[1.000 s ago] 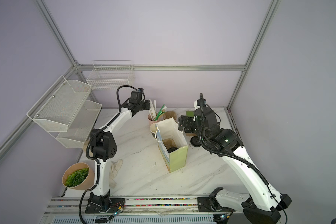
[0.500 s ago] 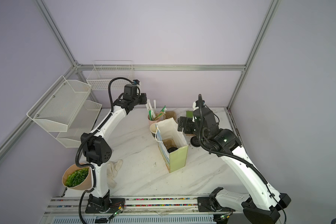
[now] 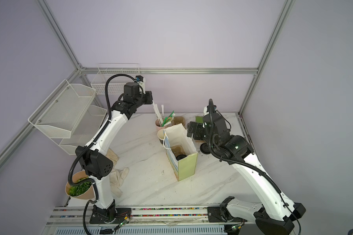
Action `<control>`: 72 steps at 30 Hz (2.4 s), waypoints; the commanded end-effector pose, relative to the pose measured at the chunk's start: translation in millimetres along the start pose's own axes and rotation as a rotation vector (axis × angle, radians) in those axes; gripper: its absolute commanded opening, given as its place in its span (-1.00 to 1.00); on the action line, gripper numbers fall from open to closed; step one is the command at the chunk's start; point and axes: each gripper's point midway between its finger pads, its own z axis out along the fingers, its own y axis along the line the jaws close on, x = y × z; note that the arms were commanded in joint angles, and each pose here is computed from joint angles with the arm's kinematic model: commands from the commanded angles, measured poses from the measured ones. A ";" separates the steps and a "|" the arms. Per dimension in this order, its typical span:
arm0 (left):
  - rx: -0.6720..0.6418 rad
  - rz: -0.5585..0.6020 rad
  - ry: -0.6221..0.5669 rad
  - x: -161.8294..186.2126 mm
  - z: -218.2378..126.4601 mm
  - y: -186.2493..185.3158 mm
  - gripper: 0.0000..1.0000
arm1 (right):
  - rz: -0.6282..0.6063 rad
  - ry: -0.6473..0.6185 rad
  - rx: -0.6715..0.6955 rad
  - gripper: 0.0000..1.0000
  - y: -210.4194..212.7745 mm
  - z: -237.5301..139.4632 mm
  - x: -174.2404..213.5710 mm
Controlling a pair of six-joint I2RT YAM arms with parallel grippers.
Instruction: Pack the takeout coffee
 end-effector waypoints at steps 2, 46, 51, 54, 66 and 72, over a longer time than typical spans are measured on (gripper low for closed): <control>0.083 0.029 -0.201 -80.6 -78.3 -38.8 -1.00 | 0.035 -0.038 0.045 0.95 -10.6 -1.7 -5.9; 0.271 0.064 0.038 101.6 -131.9 -171.6 -1.00 | 0.223 -0.045 0.182 0.95 -95.5 30.0 -16.1; 0.298 0.036 0.101 135.5 -119.9 -179.3 -1.00 | 0.223 -0.035 0.184 0.95 -99.9 33.7 -11.1; 0.294 0.055 0.128 151.2 -116.0 -184.1 -1.00 | 0.221 -0.033 0.179 0.95 -100.3 34.9 -10.4; 0.248 0.160 0.208 205.0 -97.3 -188.7 -1.00 | 0.220 -0.024 0.168 0.95 -100.3 38.4 -8.3; 0.249 0.189 0.168 189.9 -100.0 -191.1 -0.80 | 0.222 -0.017 0.171 0.95 -101.2 41.2 -7.2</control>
